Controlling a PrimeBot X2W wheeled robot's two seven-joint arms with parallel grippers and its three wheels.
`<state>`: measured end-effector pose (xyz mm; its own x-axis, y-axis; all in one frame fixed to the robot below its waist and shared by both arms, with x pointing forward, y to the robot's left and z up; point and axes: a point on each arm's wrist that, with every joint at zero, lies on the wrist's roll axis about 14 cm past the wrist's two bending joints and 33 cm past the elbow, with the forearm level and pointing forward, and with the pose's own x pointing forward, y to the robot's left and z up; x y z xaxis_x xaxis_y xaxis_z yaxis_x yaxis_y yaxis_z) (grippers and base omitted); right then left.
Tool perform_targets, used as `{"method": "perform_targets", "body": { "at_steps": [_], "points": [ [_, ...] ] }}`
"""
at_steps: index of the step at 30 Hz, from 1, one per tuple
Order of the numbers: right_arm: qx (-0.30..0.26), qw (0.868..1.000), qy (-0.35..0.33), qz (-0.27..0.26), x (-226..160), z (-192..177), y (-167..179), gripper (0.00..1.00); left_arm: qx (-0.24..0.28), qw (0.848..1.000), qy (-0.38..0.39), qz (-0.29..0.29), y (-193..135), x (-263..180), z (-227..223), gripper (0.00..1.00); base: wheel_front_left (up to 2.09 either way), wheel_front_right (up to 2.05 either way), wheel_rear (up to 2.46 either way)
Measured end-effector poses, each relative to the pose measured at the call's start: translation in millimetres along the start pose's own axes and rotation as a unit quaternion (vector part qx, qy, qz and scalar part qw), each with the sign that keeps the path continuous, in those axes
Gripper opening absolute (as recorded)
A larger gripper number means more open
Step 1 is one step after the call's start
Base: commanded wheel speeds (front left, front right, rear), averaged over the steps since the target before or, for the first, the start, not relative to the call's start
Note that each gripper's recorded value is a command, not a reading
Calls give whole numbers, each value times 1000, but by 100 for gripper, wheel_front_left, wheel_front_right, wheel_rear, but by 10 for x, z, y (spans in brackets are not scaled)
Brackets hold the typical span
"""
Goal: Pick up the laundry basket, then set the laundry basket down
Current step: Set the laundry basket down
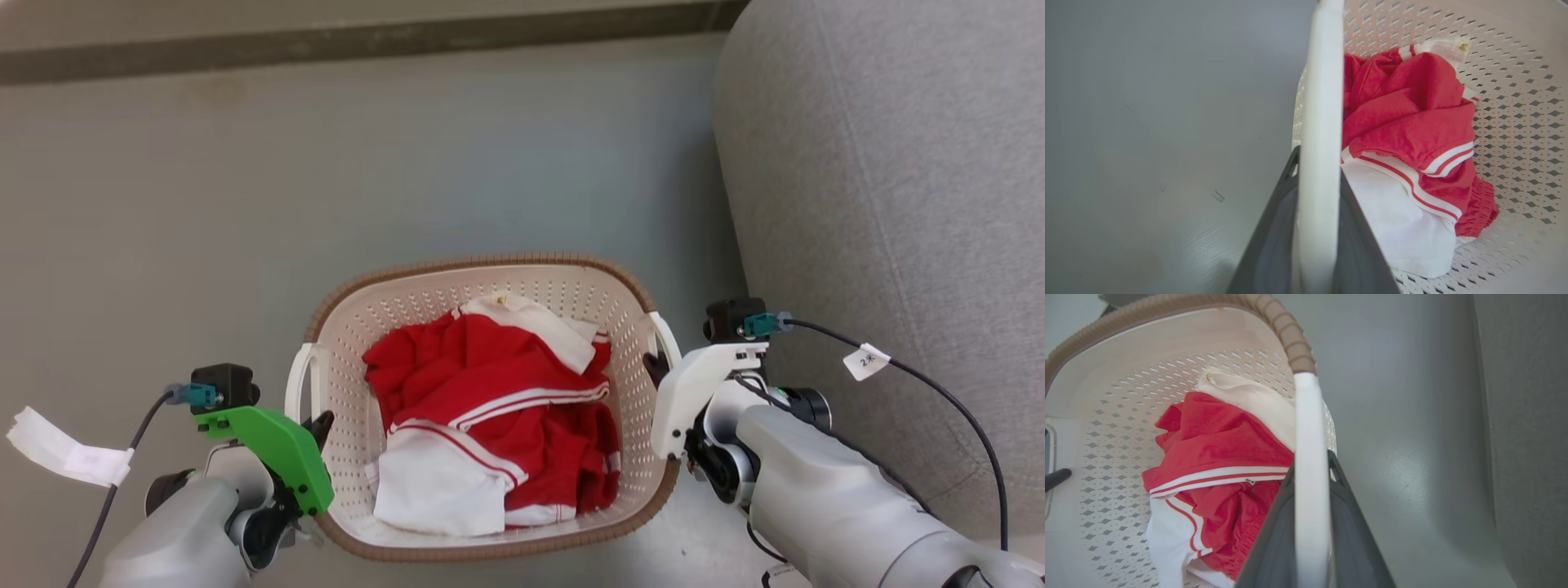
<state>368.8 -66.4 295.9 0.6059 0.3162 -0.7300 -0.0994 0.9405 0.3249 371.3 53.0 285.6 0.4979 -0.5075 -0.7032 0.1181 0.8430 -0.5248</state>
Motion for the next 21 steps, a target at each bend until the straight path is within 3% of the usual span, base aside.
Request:
{"method": "perform_targets", "body": {
  "at_steps": [21],
  "points": [
    [29, 999, 29, -9, 576, -278, -139, 0, -24, 999, 23, 2, 429, 472, -150, 0, 0, 0, 0]
  ]
}}
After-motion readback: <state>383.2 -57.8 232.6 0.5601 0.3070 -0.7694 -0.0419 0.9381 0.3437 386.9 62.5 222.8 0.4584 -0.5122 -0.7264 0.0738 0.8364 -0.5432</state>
